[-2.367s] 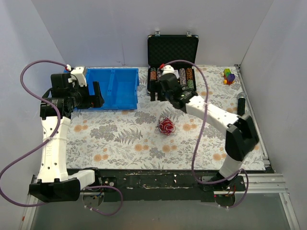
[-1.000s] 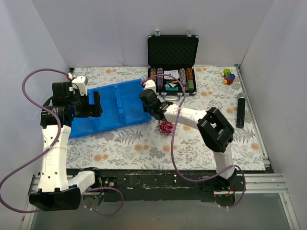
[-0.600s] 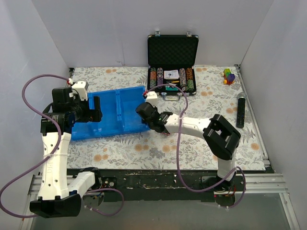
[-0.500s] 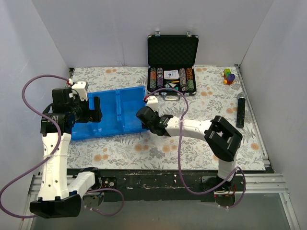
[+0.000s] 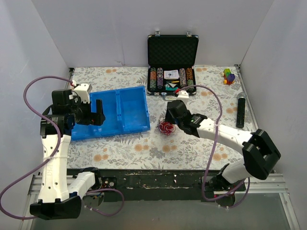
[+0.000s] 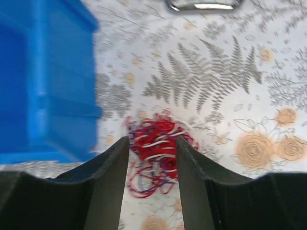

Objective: Untangle the cables

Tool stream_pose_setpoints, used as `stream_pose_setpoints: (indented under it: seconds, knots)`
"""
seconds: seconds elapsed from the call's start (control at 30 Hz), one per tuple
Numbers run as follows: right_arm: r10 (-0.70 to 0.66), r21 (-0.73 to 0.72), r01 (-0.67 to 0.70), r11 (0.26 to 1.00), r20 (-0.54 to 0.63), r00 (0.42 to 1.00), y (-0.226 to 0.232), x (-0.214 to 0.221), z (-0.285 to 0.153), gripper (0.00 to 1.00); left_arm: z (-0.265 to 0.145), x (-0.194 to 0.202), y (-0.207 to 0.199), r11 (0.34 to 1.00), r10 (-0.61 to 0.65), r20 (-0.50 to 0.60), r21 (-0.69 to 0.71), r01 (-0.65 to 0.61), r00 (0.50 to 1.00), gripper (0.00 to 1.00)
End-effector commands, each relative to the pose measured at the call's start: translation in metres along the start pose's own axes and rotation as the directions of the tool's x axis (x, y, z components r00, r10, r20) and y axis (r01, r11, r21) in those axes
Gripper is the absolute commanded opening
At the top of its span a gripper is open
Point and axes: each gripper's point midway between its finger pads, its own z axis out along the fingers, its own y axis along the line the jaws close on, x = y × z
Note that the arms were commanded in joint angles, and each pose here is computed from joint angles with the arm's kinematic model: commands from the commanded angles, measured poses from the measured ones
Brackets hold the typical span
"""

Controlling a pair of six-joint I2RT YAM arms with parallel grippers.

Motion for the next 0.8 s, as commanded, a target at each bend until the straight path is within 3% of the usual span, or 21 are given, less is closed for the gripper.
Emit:
stream_pose_setpoints:
  seconds: [0.0, 0.23, 0.37, 0.5, 0.77]
  knots:
    - [-0.028, -0.011, 0.027, 1.0, -0.111, 0.993, -0.019, 0.032, 0.028, 0.52, -0.006, 0.008, -0.015, 0.996, 0.038, -0.002, 0.082, -0.037, 0.999, 0.98]
    - [-0.051, -0.168, 0.036, 0.985, -0.086, 0.995, 0.005, 0.034, 0.041, 0.54, -0.005, 0.021, -0.014, 0.993, 0.081, -0.011, 0.084, -0.08, 0.997, 0.98]
    - [-0.053, -0.175, 0.029, 0.984, -0.131, 0.99, 0.001, 0.052, 0.042, 0.4, 0.0, 0.032, -0.008, 0.992, 0.111, -0.02, 0.062, -0.109, 0.994, 0.98]
    - [-0.046, -0.197, 0.009, 0.98, -0.188, 0.981, -0.005, 0.074, 0.031, 0.04, 0.005, 0.045, -0.005, 0.989, 0.138, -0.026, 0.059, -0.136, 0.99, 0.98]
    - [-0.03, -0.272, -0.046, 0.961, -0.267, 0.963, -0.018, 0.127, -0.028, 0.01, 0.003, 0.042, -0.031, 0.957, 0.202, 0.068, 0.197, -0.211, 0.977, 0.98]
